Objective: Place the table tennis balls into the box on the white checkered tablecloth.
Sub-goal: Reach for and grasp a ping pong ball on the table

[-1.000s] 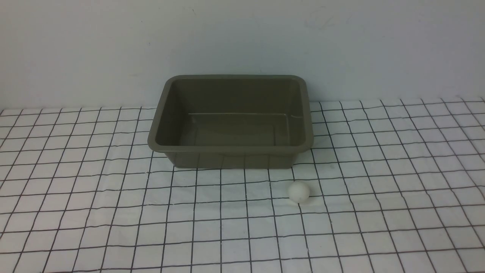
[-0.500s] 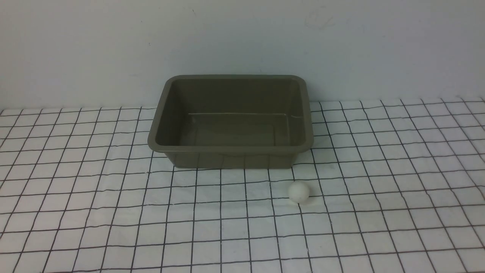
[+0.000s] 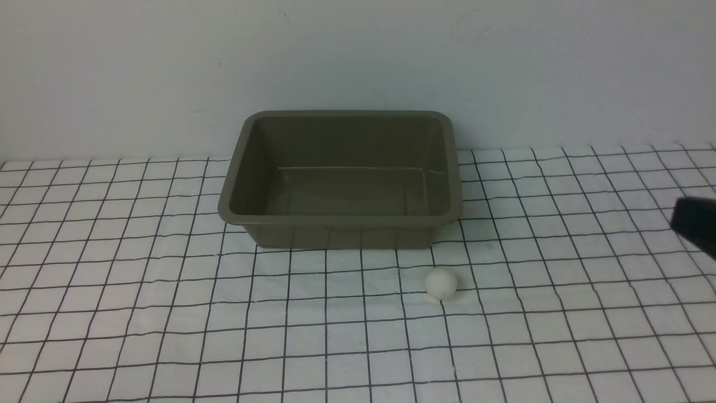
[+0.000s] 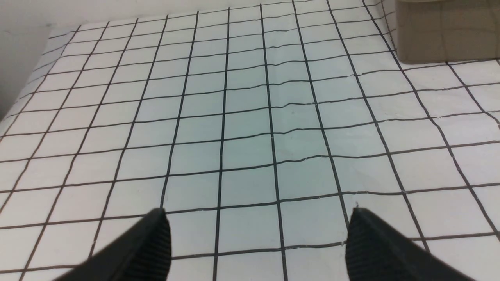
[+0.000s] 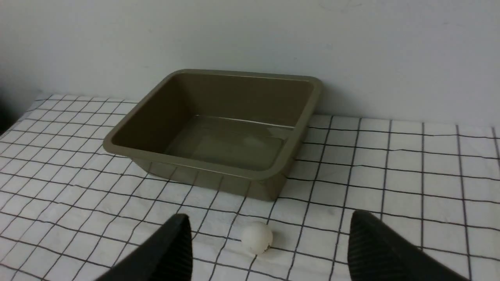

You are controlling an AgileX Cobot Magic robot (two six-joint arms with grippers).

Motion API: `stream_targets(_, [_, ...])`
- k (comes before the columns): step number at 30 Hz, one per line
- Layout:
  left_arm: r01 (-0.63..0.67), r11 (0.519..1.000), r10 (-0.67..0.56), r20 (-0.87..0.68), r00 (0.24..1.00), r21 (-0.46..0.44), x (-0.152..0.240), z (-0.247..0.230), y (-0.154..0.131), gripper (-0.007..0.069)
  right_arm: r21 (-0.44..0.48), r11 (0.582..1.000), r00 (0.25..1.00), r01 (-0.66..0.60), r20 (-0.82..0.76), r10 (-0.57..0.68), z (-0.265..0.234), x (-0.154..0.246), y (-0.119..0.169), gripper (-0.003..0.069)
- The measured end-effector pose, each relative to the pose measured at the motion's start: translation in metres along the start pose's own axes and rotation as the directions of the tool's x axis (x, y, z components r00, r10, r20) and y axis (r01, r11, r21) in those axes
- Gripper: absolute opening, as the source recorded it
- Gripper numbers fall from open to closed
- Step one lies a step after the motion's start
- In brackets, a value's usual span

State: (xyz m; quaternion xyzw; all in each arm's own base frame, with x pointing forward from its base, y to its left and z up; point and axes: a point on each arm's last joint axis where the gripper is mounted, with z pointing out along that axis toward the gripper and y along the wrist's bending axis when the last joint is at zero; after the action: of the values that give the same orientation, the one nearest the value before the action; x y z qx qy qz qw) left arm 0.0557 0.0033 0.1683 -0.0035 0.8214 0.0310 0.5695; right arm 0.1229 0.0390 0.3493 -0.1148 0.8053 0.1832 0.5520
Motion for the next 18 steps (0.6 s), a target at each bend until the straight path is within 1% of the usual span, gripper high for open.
stream_targets(4, [0.0,1.0,0.0,0.0,1.0,0.0,0.0,0.0,0.0,0.0542,-0.022,0.998,0.998,-0.056,0.01,0.056,0.019,-0.007,-0.007,0.0482])
stream_targets(5, [0.0,1.0,0.0,0.0,1.0,0.0,0.0,0.0,0.0,0.0542,-0.034,0.994,0.995,-0.103,0.011,0.103,0.031,-0.009,-0.011,0.0482])
stream_targets(6, [0.0,1.0,0.0,0.0,1.0,0.0,0.0,0.0,0.0,0.0542,-0.04,0.992,0.993,-0.119,0.005,0.119,0.035,-0.009,-0.012,0.0482])
stream_targets(7, [0.0,1.0,0.0,0.0,1.0,0.0,0.0,0.0,0.0,0.0542,-0.05,0.991,0.992,-0.123,-0.019,0.122,0.046,-0.007,-0.016,0.0482])
stream_targets(8, [0.0,1.0,0.0,0.0,1.0,0.0,0.0,0.0,0.0,0.0542,-0.05,0.991,0.992,-0.123,-0.019,0.122,0.046,-0.007,-0.016,0.0482])
stream_targets(9, [0.0,1.0,0.0,0.0,1.0,0.0,0.0,0.0,0.0,0.0542,-0.064,0.99,0.989,-0.122,-0.087,0.116,0.063,-0.001,-0.022,0.0482])
stream_targets(11, [0.0,1.0,0.0,0.0,1.0,0.0,0.0,0.0,0.0,0.0542,-0.093,0.99,0.981,-0.11,-0.169,0.093,0.081,0.005,-0.027,0.0482])
stream_targets(13, [0.0,1.0,0.0,0.0,1.0,0.0,0.0,0.0,0.0,0.0542,-0.118,0.987,0.972,-0.109,-0.219,0.082,0.089,0.008,-0.028,0.0482])
stream_targets(15, [0.0,1.0,0.0,-0.001,1.0,0.0,0.0,0.0,0.0,0.0542,-0.17,0.981,0.953,-0.097,-0.3,0.042,0.104,0.006,-0.03,0.0482])
stream_targets(18, [0.0,1.0,0.0,-0.001,1.0,0.0,0.0,0.0,0.0,0.0542,-0.207,0.976,0.942,-0.07,-0.336,-0.004,0.115,-0.001,-0.028,0.0482])
